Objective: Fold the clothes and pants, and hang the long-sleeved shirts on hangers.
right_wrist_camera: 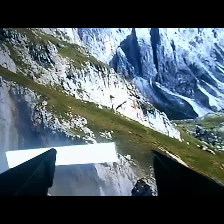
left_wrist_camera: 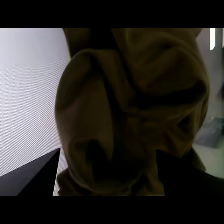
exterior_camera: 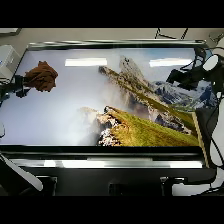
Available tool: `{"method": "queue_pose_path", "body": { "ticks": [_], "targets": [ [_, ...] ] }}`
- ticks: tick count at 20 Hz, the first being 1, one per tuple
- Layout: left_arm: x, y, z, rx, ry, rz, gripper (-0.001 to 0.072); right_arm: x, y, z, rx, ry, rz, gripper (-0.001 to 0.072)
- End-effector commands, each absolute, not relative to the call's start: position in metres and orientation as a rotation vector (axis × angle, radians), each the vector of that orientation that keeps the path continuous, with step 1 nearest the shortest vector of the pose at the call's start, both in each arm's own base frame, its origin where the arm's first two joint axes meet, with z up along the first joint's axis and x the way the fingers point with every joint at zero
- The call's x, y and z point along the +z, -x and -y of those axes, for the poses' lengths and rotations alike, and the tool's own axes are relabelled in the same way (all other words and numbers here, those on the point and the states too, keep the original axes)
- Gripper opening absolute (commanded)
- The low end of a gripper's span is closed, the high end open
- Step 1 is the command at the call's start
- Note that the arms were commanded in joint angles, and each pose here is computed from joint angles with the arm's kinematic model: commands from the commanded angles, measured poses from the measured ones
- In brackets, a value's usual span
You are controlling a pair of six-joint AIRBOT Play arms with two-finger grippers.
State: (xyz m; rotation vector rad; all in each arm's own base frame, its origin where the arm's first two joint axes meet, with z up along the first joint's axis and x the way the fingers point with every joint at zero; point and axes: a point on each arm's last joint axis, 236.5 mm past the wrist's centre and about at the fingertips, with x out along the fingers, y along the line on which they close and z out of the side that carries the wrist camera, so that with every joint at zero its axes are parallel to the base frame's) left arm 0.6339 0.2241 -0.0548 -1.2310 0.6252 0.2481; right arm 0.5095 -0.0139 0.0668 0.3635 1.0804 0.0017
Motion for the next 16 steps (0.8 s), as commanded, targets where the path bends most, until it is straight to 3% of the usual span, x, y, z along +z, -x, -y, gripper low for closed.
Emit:
{"method": "queue_pose_path", "body": {
  "ticks": [1, 4, 5, 6, 8, 11, 16],
  "targets": [
    [-0.059, -0.670, -0.223, 0.207, 1.362, -0.425, 0.0713, 0.069, -0.509, -0.002, 0.050, -0.424, -1.088, 0.0668],
    [-0.068, -0.685, -0.204, 0.218, 1.385, -0.396, 0.0694, 0.068, -0.498, -0.017, 0.094, -0.471, -1.140, 0.0670],
    [-0.068, -0.688, -0.195, 0.208, 1.389, -0.400, 0.0412, 0.068, -0.493, -0.024, 0.116, -0.489, -1.162, 0.0670],
    [-0.064, -0.690, -0.185, 0.183, 1.387, -0.415, 0.0047, 0.069, -0.488, -0.030, 0.136, -0.505, -1.182, 0.0673],
    [-0.036, -0.692, -0.162, 0.073, 1.300, -0.444, 0.0025, 0.070, -0.480, -0.034, 0.153, -0.511, -1.211, 0.0701],
    [0.080, -0.677, -0.109, -0.200, 0.918, -0.420, 0.0023, 0.083, -0.471, -0.032, 0.157, -0.479, -1.207, 0.0700],
    [0.287, -0.570, 0.004, -0.376, 0.261, -0.367, 0.0023, 0.140, -0.461, -0.032, 0.164, -0.444, -1.073, 0.0700]
  ]
}}
